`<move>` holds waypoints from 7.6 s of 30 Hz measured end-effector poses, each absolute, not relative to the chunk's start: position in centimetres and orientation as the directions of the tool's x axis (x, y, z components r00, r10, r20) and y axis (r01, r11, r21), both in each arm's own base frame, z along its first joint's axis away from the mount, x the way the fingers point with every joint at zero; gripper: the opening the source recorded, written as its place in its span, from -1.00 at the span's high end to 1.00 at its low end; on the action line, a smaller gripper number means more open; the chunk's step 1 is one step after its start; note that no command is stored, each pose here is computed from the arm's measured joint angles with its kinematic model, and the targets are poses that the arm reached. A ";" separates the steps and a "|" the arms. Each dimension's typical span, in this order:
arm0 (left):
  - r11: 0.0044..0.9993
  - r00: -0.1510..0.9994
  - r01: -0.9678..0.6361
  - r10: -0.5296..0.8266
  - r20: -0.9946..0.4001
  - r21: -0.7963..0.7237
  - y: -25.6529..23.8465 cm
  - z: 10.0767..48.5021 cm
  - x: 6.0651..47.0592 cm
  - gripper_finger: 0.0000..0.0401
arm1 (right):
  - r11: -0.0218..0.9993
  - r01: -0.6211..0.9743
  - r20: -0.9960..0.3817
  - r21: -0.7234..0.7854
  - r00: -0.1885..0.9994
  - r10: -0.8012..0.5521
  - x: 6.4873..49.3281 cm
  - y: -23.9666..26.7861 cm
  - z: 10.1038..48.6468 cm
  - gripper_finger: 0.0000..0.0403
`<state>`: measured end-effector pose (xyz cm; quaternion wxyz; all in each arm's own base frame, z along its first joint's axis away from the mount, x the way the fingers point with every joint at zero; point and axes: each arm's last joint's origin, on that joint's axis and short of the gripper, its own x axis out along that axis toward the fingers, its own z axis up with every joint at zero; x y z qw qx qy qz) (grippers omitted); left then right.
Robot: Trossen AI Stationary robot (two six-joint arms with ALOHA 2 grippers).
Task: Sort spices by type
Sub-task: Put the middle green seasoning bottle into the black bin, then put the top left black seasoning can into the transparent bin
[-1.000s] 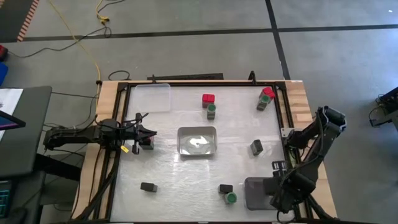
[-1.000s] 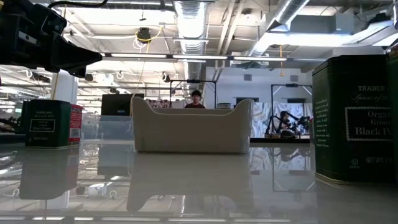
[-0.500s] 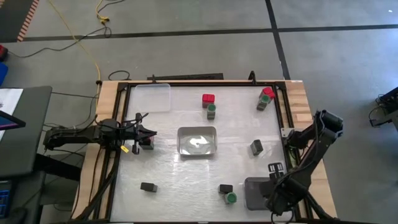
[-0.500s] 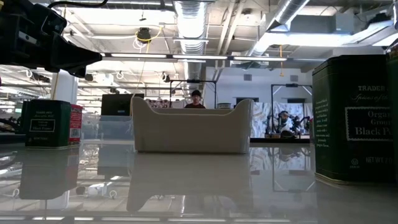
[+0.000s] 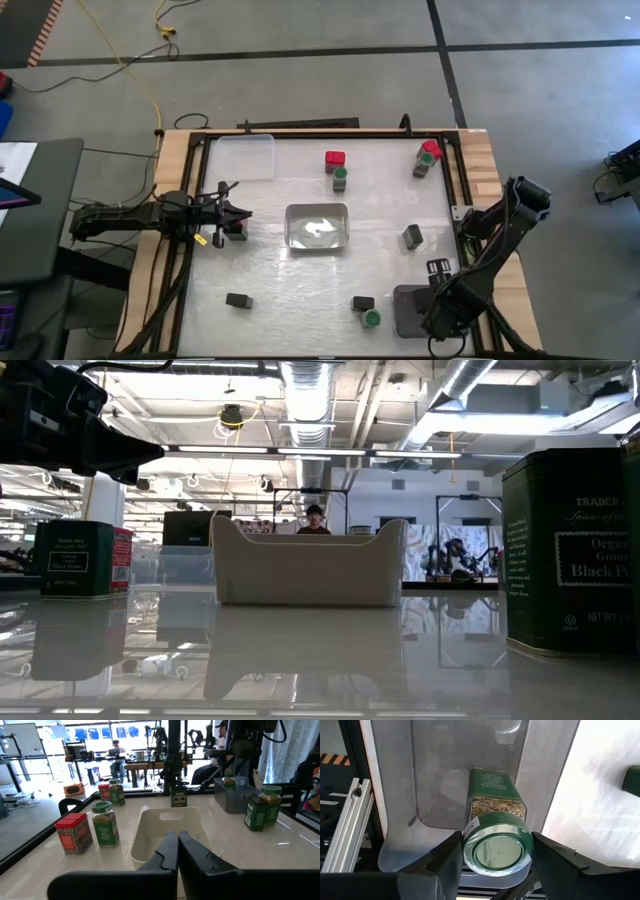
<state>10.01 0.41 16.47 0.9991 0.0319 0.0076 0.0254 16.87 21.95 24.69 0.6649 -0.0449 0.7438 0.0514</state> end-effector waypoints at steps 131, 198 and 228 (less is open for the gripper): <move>0.997 0.999 -0.050 0.051 -0.013 0.064 0.4 16.5 10.0 1.00 | 0.421 0.890 -0.792 -0.176 0.127 -0.597 24.6 7.0 31.4 -0.36; 0.997 0.999 -0.050 0.051 -0.013 0.064 0.4 16.5 10.0 1.00 | 0.752 0.480 -0.438 0.453 0.854 -0.281 21.3 -14.8 26.8 -0.89; 0.992 0.999 -0.052 0.051 -0.012 -0.114 0.4 16.5 10.0 1.00 | 0.715 0.639 -0.770 0.284 0.596 -0.227 21.5 -7.1 32.8 -0.77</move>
